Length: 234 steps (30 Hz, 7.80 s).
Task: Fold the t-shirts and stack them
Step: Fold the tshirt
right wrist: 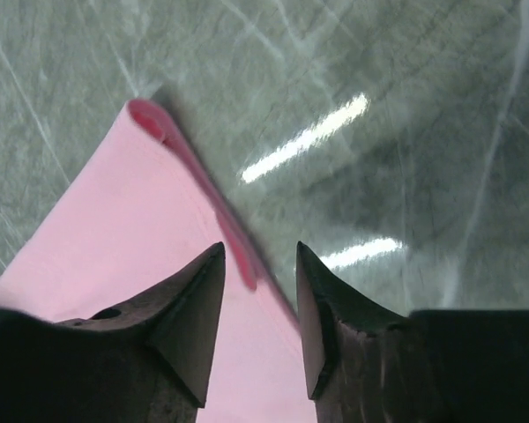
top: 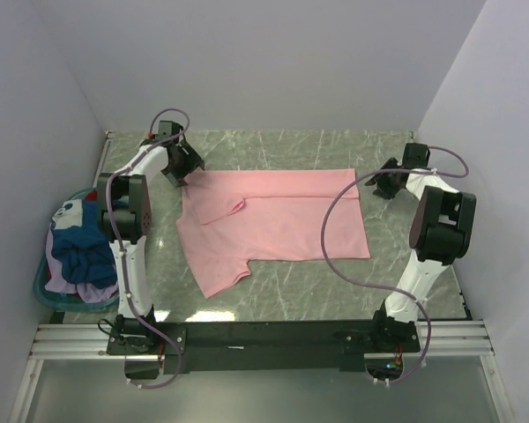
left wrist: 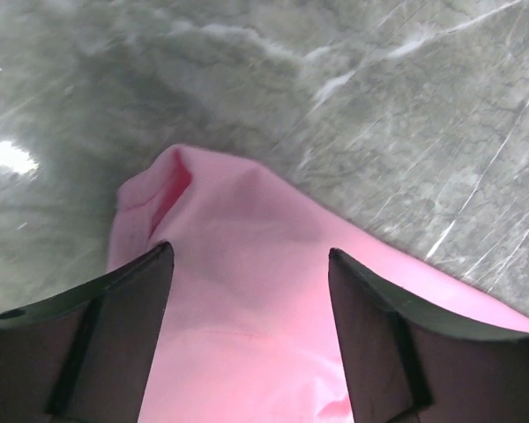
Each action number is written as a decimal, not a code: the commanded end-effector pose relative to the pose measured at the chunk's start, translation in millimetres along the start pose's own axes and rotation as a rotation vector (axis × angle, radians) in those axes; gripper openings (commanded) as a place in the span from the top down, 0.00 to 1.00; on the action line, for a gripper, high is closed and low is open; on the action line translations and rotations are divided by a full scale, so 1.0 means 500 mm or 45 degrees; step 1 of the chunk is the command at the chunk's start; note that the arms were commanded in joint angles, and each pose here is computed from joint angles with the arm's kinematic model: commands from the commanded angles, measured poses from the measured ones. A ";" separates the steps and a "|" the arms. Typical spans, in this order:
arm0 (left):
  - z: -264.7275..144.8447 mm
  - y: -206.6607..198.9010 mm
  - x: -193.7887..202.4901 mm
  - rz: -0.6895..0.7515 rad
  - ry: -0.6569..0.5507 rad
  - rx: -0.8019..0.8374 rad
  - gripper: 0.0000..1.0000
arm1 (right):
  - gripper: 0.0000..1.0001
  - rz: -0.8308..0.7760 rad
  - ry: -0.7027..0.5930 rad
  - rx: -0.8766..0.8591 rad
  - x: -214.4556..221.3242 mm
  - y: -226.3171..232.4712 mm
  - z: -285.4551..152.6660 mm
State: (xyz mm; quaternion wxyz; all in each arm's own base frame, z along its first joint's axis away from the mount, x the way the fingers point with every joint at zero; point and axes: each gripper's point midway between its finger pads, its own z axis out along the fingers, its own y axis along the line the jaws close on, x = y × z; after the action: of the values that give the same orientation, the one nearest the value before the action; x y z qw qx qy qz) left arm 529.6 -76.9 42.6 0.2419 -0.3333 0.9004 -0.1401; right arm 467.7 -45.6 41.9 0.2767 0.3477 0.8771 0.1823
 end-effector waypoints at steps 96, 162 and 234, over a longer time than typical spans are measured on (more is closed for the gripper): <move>-0.274 0.356 0.437 0.227 0.215 -0.365 0.98 | 0.54 -0.176 0.025 0.502 0.349 -0.206 -0.230; -0.336 0.249 0.233 0.178 0.074 -0.395 0.99 | 1.00 -0.270 0.013 0.531 0.216 -0.087 -0.258; -0.347 0.219 0.254 0.126 -0.062 -0.219 0.20 | 0.37 -0.473 0.022 -0.293 0.334 0.253 -0.264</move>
State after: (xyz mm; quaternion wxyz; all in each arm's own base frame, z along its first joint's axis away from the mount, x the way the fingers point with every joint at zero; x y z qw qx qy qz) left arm 324.5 -48.3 116.9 0.2793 -0.3086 0.9092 -0.0113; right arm 355.6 106.9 134.0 0.3233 0.1716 0.9186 0.1488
